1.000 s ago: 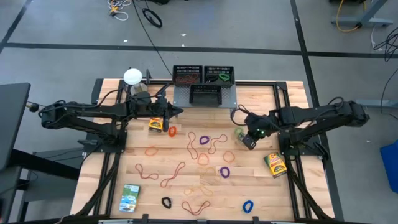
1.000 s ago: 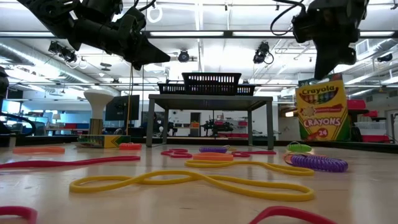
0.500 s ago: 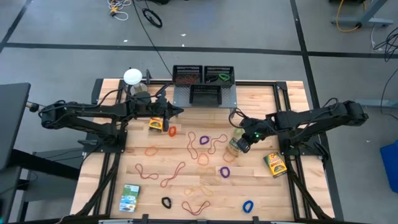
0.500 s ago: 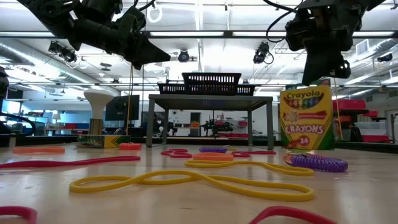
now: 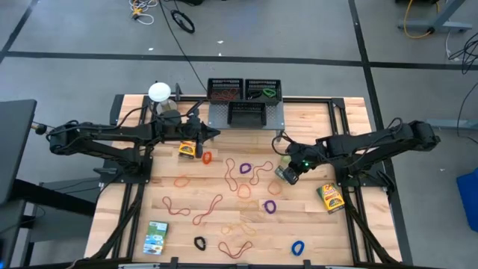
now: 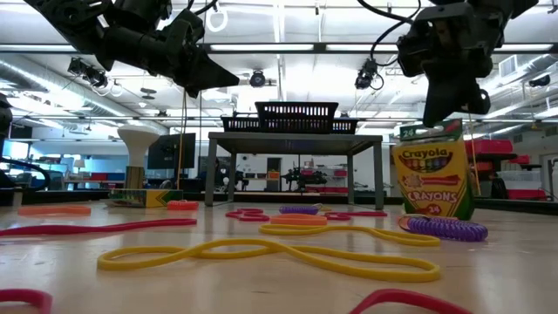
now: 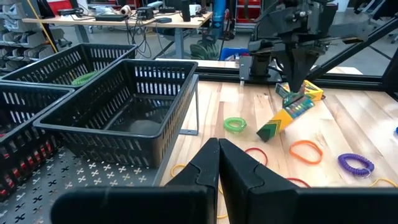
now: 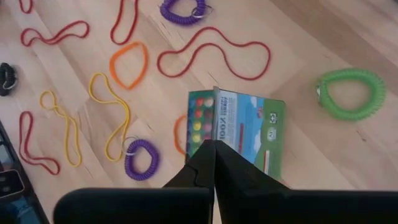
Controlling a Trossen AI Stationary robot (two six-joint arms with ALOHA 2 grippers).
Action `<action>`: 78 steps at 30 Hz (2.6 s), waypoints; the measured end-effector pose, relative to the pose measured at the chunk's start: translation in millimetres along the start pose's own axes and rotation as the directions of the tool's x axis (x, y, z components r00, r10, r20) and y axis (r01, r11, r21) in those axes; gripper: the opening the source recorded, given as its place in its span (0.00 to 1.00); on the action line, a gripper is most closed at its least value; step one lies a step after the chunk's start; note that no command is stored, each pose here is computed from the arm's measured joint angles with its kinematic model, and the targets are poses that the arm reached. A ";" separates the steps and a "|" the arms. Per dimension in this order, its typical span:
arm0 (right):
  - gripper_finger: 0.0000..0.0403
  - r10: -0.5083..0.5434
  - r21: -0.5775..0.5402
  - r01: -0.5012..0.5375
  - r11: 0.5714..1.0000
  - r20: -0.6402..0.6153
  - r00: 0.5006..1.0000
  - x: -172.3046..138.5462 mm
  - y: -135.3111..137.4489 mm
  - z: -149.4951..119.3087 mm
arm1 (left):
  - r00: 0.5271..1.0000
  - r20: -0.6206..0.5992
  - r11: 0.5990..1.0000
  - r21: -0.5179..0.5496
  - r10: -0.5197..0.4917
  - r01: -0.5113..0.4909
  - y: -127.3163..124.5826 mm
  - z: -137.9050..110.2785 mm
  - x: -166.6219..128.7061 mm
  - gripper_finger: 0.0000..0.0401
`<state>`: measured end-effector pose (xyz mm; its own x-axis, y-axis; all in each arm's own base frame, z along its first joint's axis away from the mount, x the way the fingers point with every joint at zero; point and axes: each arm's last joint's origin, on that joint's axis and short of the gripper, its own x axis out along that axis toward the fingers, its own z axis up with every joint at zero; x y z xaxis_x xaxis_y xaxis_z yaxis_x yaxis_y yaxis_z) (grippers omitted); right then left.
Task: Pick & Place Office Desk Supplies
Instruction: Put the crayon box into the bottom black basket on the shelf
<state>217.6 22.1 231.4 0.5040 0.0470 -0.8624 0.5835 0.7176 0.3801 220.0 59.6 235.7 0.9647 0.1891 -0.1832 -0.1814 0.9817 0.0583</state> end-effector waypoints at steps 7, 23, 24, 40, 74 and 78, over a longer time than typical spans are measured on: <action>0.01 -0.017 0.000 0.017 1.000 0.008 1.000 -0.1 -0.9 -0.1 | 1.000 0.001 1.000 0.000 0.000 0.000 0.0 0.1 0.0 0.03; 0.01 -0.059 -0.064 0.061 0.996 0.031 0.998 -0.3 -7.2 4.8 | 1.000 0.001 1.000 0.000 0.000 0.000 0.0 0.1 0.0 0.03; 0.01 -0.061 -0.065 0.063 0.996 0.033 0.998 -0.2 -8.2 5.8 | 1.000 0.001 1.000 0.000 0.000 0.000 0.0 0.1 0.0 0.03; 0.04 -0.119 -0.111 0.120 0.986 0.021 0.993 -1.0 -20.1 11.4 | 1.000 0.001 1.000 0.000 0.000 0.000 0.0 0.1 0.0 0.03; 0.71 -0.277 -0.125 0.265 0.956 -0.089 0.957 26.9 -5.2 10.6 | 1.000 0.000 1.000 0.000 0.000 0.000 0.0 0.0 0.0 0.03; 0.69 -0.285 -0.127 0.268 0.955 -0.140 0.948 37.5 -5.5 9.8 | 1.000 0.001 1.000 0.000 0.000 0.000 0.0 0.1 0.0 0.03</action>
<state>239.6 13.1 200.2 0.2230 -0.0627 -0.9728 0.6113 0.7863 0.0894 220.0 59.6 235.8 0.9648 0.1895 -0.1825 -0.1817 0.9816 0.0587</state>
